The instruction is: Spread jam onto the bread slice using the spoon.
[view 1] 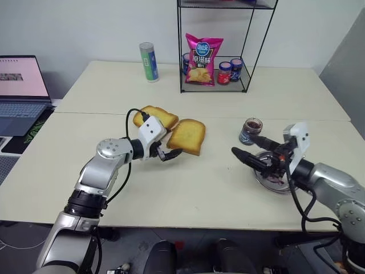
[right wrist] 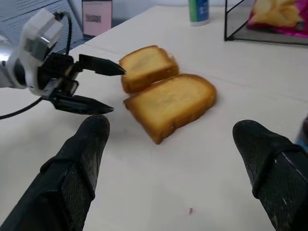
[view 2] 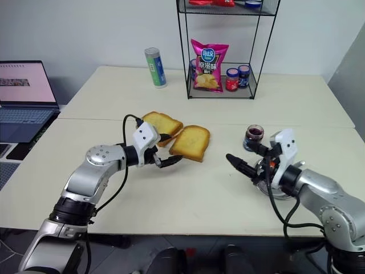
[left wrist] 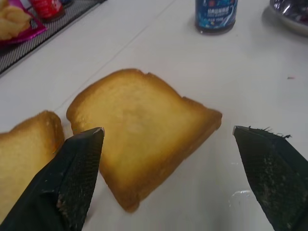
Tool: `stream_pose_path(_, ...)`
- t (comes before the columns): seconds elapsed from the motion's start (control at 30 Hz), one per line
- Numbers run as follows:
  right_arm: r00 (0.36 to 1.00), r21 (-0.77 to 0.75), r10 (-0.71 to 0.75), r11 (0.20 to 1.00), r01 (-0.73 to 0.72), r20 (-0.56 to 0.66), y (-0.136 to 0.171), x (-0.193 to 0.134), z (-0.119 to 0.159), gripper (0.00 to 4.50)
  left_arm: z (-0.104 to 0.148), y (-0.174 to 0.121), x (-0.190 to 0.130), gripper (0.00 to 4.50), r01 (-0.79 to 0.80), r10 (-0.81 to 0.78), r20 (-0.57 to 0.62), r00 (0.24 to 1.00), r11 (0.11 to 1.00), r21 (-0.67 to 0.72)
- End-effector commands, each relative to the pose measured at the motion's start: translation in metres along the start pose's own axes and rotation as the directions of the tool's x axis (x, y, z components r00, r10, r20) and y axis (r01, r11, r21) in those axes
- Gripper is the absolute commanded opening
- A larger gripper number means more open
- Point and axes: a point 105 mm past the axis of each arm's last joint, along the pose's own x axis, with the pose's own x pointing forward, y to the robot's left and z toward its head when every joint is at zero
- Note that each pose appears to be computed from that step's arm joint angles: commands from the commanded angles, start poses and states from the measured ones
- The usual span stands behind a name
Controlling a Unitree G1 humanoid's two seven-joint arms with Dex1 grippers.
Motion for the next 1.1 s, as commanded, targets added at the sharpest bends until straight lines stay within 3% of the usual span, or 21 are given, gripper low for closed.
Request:
stream_pose_path(0.03,0.999,-0.021,0.05,0.999,-0.05,0.021,0.016,0.005,0.007,4.49,-0.003,0.008,-0.001,4.5,-0.058,0.059,0.026,0.998,0.998,-0.038)
stream_pose_path(0.37,0.995,-0.016,0.1,0.995,-0.1,0.02,0.032,0.018,0.01,4.49,-0.021,0.001,0.027,4.5,-0.081,0.087,0.034,0.996,0.987,-0.138)
stream_pose_path(0.5,0.995,-0.015,0.097,0.995,-0.096,0.017,0.03,0.018,0.01,4.49,-0.034,0.014,0.03,4.5,-0.153,0.153,-0.009,0.988,0.98,-0.131)
stream_pose_path(0.63,0.995,-0.013,0.097,0.995,-0.097,0.017,0.03,0.018,0.01,4.49,-0.029,0.016,0.033,4.5,-0.14,0.144,0.022,0.989,0.98,-0.14)
stream_pose_path(0.67,0.995,-0.012,0.098,0.995,-0.098,0.017,0.03,0.018,0.01,4.5,-0.028,0.016,0.034,4.12,-0.135,0.14,0.028,0.99,0.981,-0.138)
stream_pose_path(1.1,0.997,0.007,0.064,0.998,-0.064,0.032,0.023,0.015,0.004,4.5,-0.007,0.011,0.038,1.75,-0.08,0.093,0.1,0.991,0.989,-0.123)
